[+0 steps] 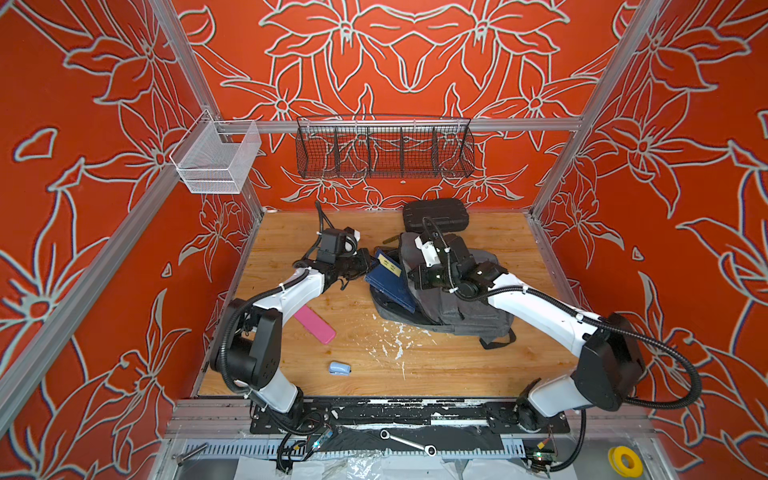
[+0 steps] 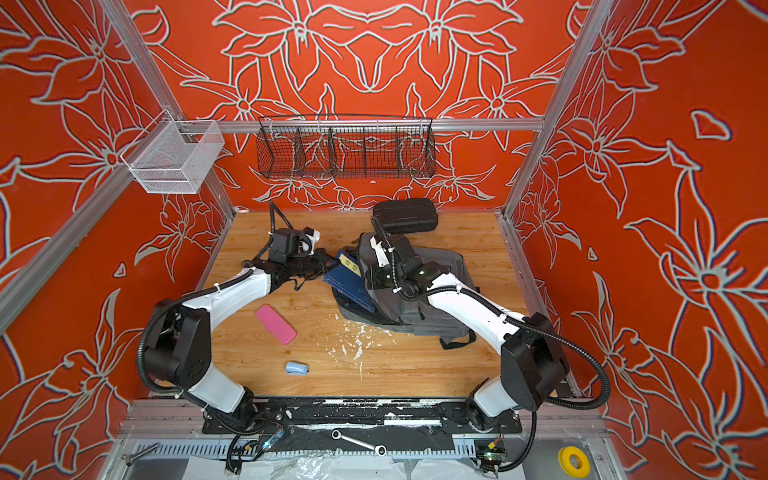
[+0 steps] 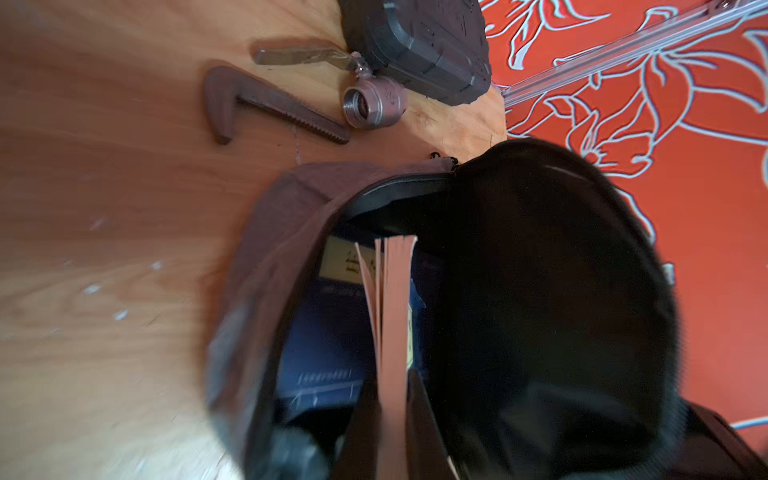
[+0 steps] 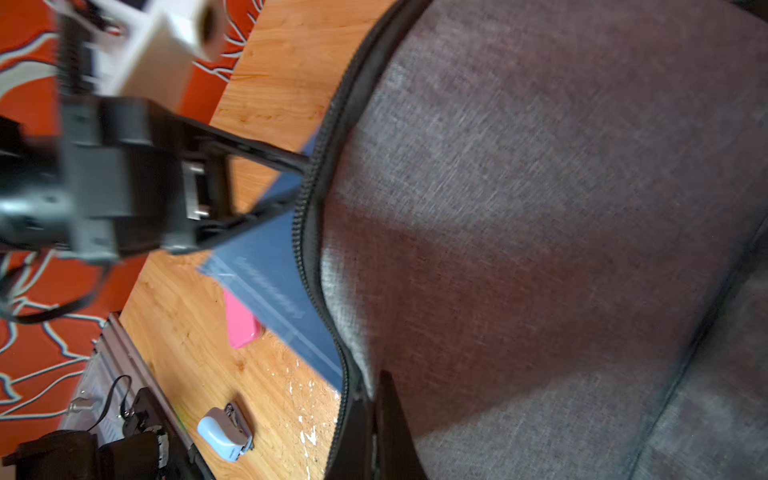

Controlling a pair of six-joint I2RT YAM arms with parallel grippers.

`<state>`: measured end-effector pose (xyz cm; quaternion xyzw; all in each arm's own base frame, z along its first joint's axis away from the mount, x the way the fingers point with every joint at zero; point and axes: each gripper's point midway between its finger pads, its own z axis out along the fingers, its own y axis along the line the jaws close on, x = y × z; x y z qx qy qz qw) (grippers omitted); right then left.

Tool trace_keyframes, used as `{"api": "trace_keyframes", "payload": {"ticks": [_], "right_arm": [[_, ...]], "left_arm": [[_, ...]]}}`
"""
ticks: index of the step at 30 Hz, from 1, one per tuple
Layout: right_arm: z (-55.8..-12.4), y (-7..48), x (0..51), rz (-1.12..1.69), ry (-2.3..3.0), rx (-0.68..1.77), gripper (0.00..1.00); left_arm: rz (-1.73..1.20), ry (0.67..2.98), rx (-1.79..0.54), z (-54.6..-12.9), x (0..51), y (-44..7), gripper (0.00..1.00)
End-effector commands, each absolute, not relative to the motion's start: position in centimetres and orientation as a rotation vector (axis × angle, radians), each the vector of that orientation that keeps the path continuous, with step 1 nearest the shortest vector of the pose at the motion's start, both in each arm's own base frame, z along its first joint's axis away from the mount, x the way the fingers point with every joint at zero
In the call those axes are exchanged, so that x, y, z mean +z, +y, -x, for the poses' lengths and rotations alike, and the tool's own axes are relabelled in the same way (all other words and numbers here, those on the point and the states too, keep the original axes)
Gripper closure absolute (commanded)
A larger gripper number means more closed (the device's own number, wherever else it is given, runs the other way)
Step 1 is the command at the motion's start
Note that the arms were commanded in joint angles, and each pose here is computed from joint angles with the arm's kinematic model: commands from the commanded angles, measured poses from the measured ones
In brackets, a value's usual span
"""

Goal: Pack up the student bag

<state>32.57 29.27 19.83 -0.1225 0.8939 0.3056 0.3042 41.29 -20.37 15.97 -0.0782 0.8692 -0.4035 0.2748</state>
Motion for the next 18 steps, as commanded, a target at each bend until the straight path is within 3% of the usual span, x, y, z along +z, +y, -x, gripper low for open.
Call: {"api": "trace_keyframes", "payload": {"ticks": [1,3,4,6,7,8,9,11,13,18], "right_arm": [[-33.0,30.7,21.3,0.332,2.315,0.891,1.00],[-33.5,31.1,20.8,0.318,2.317,0.900,1.00],[-33.8,31.4,20.4,0.316,2.328,0.900,1.00],[-34.1,31.9,19.8,0.332,2.349,0.915,1.00],[-34.2,32.0,19.6,0.341,2.359,0.922,0.97],[-34.2,32.1,19.6,0.354,2.363,0.928,0.83],[-34.2,31.9,19.7,0.362,2.364,0.927,0.71],[-34.4,30.7,20.2,0.375,2.362,0.893,0.57],[-34.4,29.0,20.7,0.385,2.360,0.848,0.49],[-32.6,23.6,18.9,0.376,2.510,0.647,0.44]], "left_arm": [[0.223,2.189,-1.096,-43.9,17.0,-22.4,1.00],[0.232,2.186,-1.143,-43.7,15.7,-24.2,1.00],[0.252,2.192,-1.157,-43.5,14.9,-24.9,0.94],[0.279,2.211,-1.168,-43.2,13.9,-25.5,0.61],[0.284,2.224,-1.155,-43.0,13.6,-25.4,0.40],[0.285,2.238,-1.122,-42.7,13.5,-25.0,0.18],[0.281,2.252,-1.071,-42.4,13.6,-24.3,0.05],[0.237,2.262,-0.915,-41.8,14.9,-22.4,0.02],[0.201,2.266,-0.773,-41.1,16.5,-20.4,0.02],[0.093,2.284,-0.561,-39.0,19.9,-17.3,0.02]]}}
